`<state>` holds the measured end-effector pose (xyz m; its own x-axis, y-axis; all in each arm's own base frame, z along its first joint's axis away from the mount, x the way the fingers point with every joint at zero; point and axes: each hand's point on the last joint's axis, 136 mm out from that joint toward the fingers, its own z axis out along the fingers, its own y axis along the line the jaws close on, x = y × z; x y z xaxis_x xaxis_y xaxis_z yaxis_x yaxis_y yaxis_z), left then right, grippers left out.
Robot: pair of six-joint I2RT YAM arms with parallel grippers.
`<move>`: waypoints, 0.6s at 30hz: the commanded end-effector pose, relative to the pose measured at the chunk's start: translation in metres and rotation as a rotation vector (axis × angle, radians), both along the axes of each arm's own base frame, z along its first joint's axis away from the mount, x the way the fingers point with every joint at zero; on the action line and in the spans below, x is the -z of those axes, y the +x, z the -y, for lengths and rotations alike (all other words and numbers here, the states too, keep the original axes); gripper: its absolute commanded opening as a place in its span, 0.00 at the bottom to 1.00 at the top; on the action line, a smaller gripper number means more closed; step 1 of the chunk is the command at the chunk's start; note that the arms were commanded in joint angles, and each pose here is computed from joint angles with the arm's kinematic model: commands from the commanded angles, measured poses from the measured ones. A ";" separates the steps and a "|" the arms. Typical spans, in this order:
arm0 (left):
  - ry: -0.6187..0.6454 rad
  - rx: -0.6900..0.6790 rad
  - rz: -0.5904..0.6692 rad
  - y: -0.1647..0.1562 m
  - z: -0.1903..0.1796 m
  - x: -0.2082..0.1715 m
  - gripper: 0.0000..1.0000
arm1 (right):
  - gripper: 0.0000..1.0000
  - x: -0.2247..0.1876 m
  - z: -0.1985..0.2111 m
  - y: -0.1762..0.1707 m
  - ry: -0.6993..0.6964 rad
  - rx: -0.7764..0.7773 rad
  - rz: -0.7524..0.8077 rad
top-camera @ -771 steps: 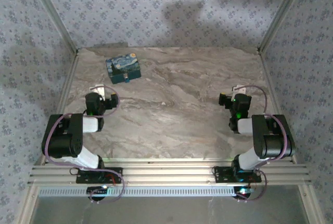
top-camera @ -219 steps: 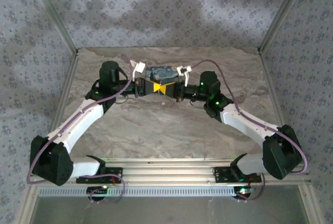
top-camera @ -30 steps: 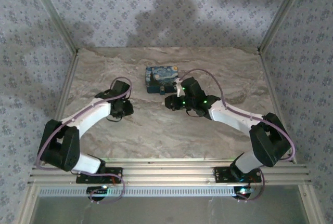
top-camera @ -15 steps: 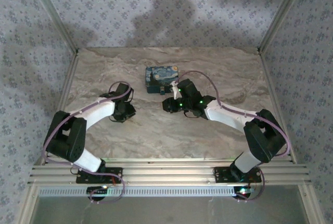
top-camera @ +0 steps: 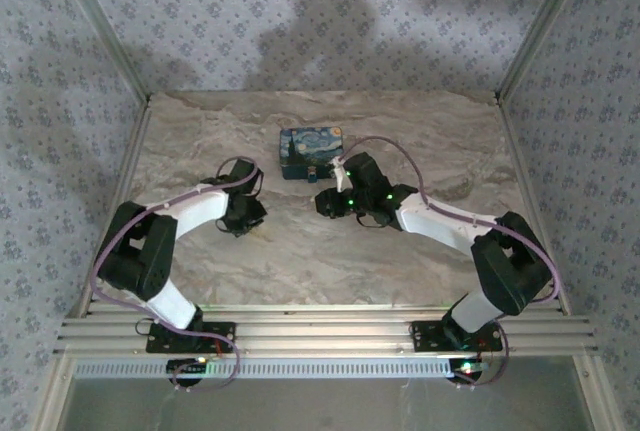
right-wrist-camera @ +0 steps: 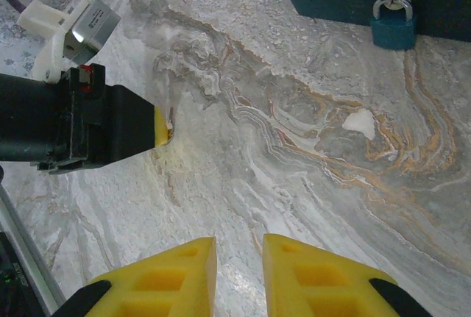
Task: Unlock the padlock with the key
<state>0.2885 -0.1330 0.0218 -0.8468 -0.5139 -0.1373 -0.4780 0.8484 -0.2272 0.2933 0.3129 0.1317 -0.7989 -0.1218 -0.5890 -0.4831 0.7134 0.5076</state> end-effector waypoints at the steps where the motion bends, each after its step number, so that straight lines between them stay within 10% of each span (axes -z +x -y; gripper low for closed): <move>1: 0.018 0.072 -0.025 -0.003 0.002 0.001 0.07 | 0.24 -0.004 0.006 -0.004 0.006 0.002 0.006; 18: -0.039 0.651 0.268 -0.001 0.036 -0.076 0.00 | 0.23 -0.023 0.060 0.007 0.178 0.198 -0.037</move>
